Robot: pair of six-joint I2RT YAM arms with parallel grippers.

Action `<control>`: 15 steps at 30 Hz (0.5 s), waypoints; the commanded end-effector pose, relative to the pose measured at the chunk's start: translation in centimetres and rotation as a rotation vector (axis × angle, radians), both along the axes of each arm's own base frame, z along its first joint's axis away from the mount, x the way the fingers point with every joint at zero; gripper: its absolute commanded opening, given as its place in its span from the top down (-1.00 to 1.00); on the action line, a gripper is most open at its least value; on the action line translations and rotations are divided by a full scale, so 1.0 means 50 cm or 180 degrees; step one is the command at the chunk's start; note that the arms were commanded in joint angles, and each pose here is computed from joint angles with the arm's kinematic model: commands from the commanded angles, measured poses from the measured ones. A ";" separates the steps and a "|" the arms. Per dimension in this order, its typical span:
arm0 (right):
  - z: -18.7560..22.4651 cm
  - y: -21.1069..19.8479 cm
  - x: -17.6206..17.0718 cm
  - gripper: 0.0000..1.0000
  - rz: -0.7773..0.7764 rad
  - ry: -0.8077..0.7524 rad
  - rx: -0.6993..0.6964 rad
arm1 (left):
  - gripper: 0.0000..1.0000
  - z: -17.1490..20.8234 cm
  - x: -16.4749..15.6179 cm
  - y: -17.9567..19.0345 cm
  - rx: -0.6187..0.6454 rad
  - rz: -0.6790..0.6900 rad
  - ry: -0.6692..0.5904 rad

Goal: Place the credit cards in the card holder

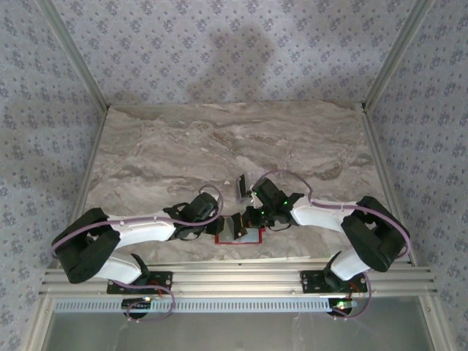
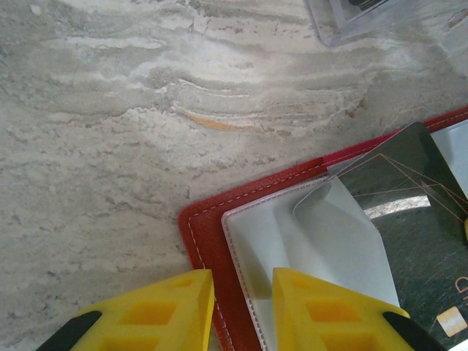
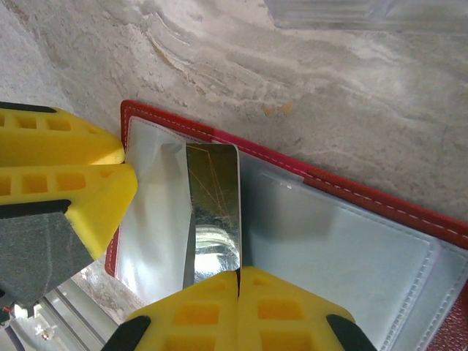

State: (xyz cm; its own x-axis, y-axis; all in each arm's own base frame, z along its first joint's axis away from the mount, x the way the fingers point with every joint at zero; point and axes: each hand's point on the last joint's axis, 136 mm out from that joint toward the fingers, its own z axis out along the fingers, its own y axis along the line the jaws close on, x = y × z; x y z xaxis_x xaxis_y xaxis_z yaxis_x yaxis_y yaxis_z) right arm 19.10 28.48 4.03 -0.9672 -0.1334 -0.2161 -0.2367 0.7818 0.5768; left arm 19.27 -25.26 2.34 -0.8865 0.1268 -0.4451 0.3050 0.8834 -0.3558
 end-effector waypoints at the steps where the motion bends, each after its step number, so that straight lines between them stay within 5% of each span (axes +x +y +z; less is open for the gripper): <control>1: -0.016 -0.003 0.002 1.00 -0.0091 -0.0033 -0.0098 | 0.47 -0.030 -0.022 0.002 0.0111 -0.0054 0.0084; 15: -0.004 0.019 -0.007 1.00 -0.0151 -0.0102 -0.0015 | 0.49 -0.039 -0.032 -0.005 0.0131 -0.0068 0.0087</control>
State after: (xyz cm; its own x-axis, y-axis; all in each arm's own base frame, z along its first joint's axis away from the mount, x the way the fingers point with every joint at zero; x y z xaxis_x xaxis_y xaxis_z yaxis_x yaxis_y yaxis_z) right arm 18.71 29.36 4.04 -0.9664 -0.1106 -0.2320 -0.2277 0.7870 0.5733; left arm 19.43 -25.91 2.28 -0.8689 0.1240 -0.4793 0.3135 0.8871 -0.3388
